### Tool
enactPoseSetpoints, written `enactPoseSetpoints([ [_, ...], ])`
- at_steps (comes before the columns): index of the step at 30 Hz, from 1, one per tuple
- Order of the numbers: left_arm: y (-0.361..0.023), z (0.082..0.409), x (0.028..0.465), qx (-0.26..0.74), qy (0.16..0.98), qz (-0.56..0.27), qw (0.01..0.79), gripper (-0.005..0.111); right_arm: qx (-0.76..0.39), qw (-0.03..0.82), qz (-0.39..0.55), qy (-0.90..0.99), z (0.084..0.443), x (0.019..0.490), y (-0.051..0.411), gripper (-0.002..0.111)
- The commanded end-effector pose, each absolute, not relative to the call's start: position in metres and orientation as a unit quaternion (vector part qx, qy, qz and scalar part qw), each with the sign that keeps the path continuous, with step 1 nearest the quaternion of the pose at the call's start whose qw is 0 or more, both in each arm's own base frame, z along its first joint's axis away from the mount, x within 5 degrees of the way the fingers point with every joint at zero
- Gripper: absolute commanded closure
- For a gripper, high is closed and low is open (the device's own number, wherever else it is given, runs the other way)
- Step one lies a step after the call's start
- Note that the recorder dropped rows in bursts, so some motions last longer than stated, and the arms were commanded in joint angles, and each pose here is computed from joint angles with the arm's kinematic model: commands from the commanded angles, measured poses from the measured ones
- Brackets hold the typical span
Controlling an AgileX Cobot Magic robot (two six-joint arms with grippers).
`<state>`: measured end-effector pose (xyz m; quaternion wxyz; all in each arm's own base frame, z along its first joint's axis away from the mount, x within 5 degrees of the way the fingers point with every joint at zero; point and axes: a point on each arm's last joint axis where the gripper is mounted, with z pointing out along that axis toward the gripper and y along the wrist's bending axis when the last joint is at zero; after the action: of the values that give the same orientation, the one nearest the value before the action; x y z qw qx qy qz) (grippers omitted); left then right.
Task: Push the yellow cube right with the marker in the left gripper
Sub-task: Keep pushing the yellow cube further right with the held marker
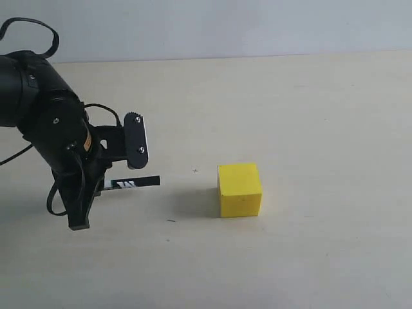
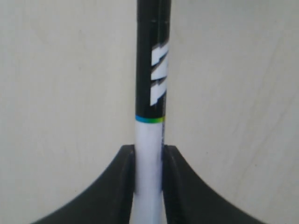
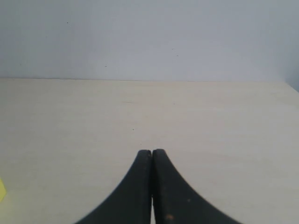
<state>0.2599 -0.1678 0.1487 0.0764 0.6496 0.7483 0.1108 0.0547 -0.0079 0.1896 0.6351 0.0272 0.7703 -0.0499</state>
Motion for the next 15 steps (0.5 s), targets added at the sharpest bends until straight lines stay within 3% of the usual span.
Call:
enactPoseSetpoints([
  [1,-0.188,0.139,0.248,0.684,0.717,0.109,0.075,0.107,0.026,0.641,-0.047,0.766,0.189,0.055,-0.007,0.108],
  [9,-0.277,0.139,0.233,0.694,0.703,0.099,0.120,0.107,0.026,0.641,-0.047,0.766,0.189,0.055,-0.007,0.108],
  [12,-0.257,0.139,0.243,0.677,0.713,0.170,0.070,0.107,0.026,0.641,-0.047,0.766,0.189,0.055,-0.007,0.108],
  [15,-0.245,0.140,0.254,0.647,0.737,0.187,0.063,0.107,0.026,0.641,-0.047,0.766,0.189,0.055,-0.007,0.108],
])
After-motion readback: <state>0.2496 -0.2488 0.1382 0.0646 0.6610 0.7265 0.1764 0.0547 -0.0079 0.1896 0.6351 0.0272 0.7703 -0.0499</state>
